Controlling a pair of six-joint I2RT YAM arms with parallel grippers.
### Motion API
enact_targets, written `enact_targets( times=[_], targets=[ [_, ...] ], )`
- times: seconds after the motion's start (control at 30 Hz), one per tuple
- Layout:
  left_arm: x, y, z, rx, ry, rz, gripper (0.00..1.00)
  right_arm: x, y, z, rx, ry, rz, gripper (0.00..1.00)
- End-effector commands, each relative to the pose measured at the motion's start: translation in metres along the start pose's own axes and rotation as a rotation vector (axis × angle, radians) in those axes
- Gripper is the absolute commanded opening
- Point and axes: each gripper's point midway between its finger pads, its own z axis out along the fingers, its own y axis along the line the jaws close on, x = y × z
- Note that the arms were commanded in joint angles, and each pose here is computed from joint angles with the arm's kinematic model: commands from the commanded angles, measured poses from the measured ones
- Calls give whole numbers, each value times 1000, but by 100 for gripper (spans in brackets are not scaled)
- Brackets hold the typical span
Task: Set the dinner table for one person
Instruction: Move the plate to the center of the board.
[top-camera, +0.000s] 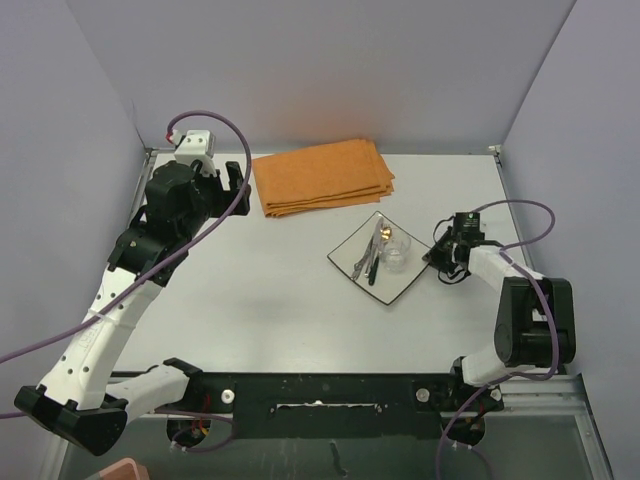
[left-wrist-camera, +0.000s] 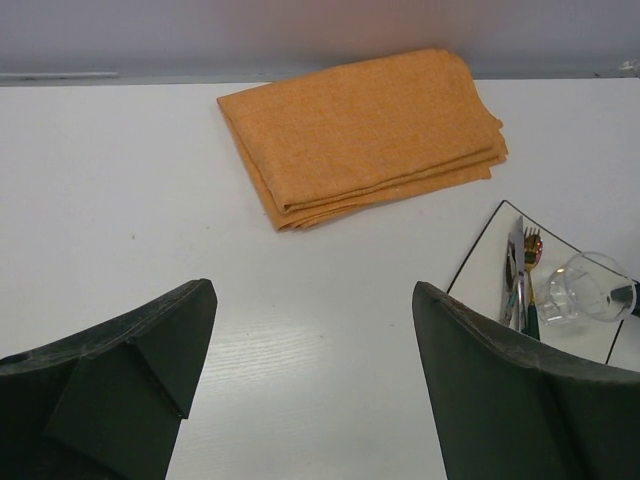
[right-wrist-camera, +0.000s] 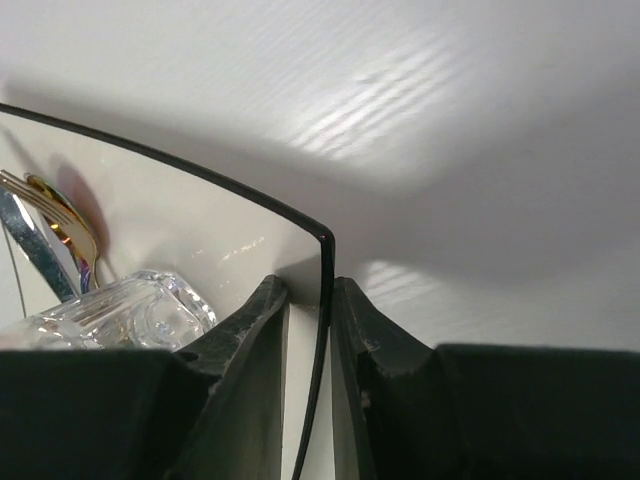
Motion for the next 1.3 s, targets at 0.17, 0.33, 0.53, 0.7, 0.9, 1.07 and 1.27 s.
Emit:
enact_targets(
  times=[0.17,0.33,0.53,0.7,0.9,1.07,1.27],
  targets=[
    [-40,-6,-8,21,-124,-1,79,-43,-93,-39,448,-176,168,0],
    [-43,-7,-7,20,-132,5,79,-45,-120,-52,578,-169,269,0],
    [-43,-7,-2,17,-131,10,79,-48,-117,-48,560,-165,280,0],
    [-41,-9,3,21,-124,5,80,-62,-99,-44,469,-168,192,0],
    [-36,-11,8,30,-109,2,80,-98,-61,-64,393,-275,93,30],
    [-38,-11,5,33,-108,11,80,-127,-21,-90,320,-392,29,46],
    [-37,-11,2,32,-107,9,80,-141,49,-118,193,-500,-157,48]
  ],
)
